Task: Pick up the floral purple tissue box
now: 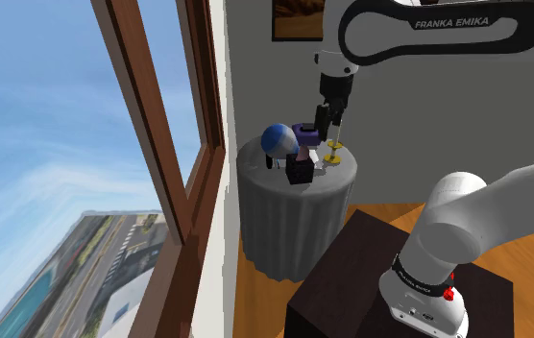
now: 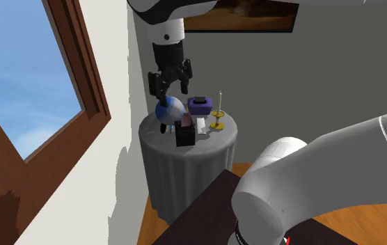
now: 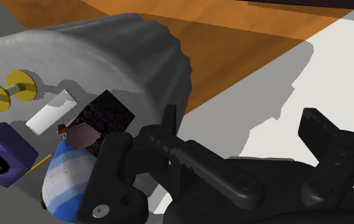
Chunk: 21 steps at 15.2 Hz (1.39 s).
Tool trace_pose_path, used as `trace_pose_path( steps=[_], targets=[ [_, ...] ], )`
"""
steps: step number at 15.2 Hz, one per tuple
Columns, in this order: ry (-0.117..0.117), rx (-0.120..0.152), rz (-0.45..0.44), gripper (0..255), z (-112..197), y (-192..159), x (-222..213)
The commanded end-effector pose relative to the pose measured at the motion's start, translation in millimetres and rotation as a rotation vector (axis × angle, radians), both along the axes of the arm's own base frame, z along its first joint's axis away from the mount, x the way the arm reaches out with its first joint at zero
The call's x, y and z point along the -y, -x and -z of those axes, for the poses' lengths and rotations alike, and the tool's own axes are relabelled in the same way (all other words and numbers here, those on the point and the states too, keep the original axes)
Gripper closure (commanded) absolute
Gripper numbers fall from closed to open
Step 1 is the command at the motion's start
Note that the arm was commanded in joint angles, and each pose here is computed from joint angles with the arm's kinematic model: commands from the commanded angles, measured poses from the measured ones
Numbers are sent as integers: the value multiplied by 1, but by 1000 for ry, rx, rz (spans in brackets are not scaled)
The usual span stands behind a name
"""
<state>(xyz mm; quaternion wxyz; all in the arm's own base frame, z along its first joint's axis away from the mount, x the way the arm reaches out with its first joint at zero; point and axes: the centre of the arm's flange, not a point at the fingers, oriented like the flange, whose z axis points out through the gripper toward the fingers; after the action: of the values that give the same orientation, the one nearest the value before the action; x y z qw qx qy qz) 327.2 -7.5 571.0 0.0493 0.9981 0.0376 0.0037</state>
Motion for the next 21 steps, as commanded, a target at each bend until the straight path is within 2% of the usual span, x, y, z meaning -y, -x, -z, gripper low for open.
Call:
trace_pose_path(
  steps=[1, 21],
  targets=[
    [0, 0, 0, 0, 0, 0, 0],
    [-52, -27, -314, 0, 147, -130, 184]
  ],
)
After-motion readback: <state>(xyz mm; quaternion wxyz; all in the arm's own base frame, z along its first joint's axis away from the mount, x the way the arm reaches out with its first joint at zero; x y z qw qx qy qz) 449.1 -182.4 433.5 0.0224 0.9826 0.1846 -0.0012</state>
